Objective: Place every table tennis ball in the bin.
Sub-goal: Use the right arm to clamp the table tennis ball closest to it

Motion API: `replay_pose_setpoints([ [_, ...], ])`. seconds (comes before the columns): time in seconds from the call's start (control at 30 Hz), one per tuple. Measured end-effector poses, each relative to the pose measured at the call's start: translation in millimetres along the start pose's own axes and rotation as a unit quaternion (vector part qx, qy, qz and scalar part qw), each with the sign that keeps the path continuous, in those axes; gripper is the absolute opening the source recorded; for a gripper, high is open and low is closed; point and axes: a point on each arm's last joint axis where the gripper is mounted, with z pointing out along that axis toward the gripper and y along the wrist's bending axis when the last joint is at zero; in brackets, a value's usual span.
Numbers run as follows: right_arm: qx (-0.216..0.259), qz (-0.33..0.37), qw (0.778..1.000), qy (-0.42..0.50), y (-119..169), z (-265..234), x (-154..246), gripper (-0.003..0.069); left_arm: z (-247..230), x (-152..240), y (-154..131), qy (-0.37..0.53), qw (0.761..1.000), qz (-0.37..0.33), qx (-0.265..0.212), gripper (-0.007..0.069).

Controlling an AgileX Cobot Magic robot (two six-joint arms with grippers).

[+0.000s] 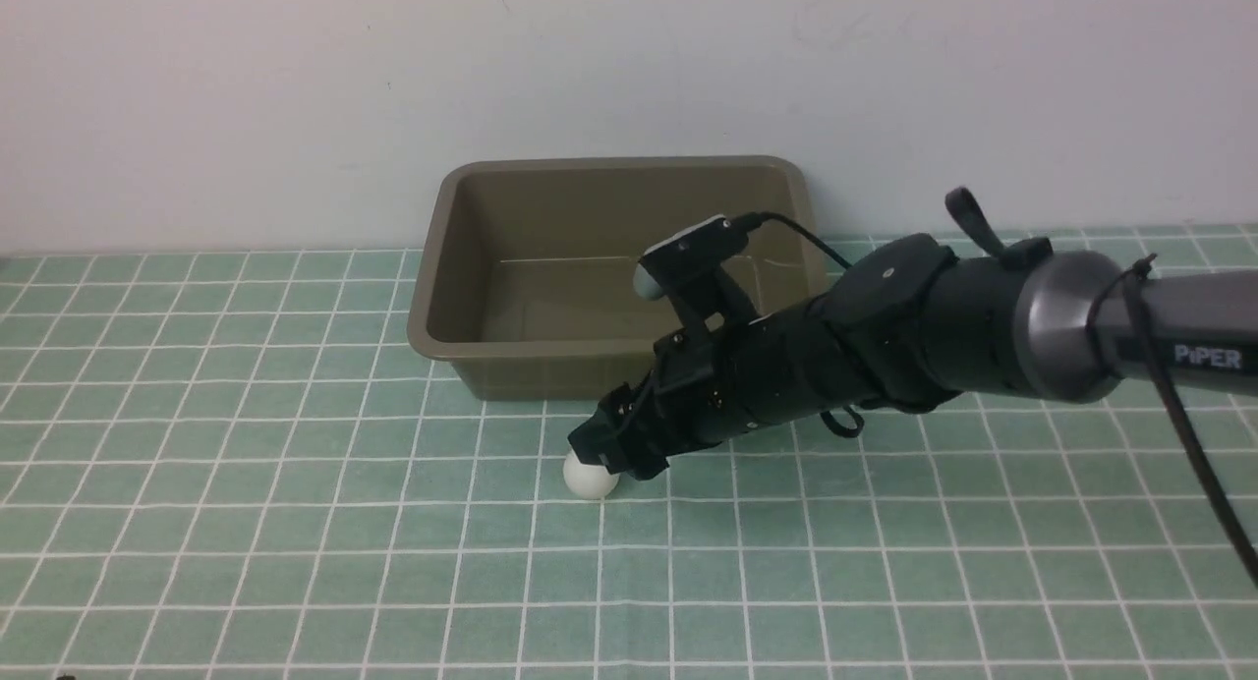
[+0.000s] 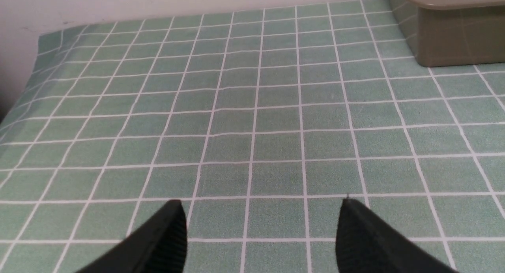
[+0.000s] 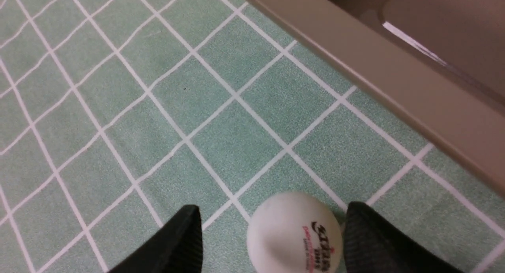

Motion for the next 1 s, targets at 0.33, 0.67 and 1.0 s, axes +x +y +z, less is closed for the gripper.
replay_pose_setpoints([
  [0.33, 0.001, -0.009, 1.0, 0.02, -2.9, 18.0, 12.8, 0.0438, 0.1, 0.3, 0.0, 0.0, 1.0, 0.0, 0.0, 0.0459],
  [0.67, -0.001, -0.002, 1.0, 0.028, -7.2, 29.8, 21.6, 0.044, 0.1, 0.3, 0.0, 0.0, 1.0, 0.0, 0.0, 0.0459],
  [1.0, 0.009, -0.003, 1.0, 0.011, -9.2, 30.1, 15.0, 0.044, 0.1, 0.3, 0.0, 0.0, 1.0, 0.0, 0.0, 0.0459],
])
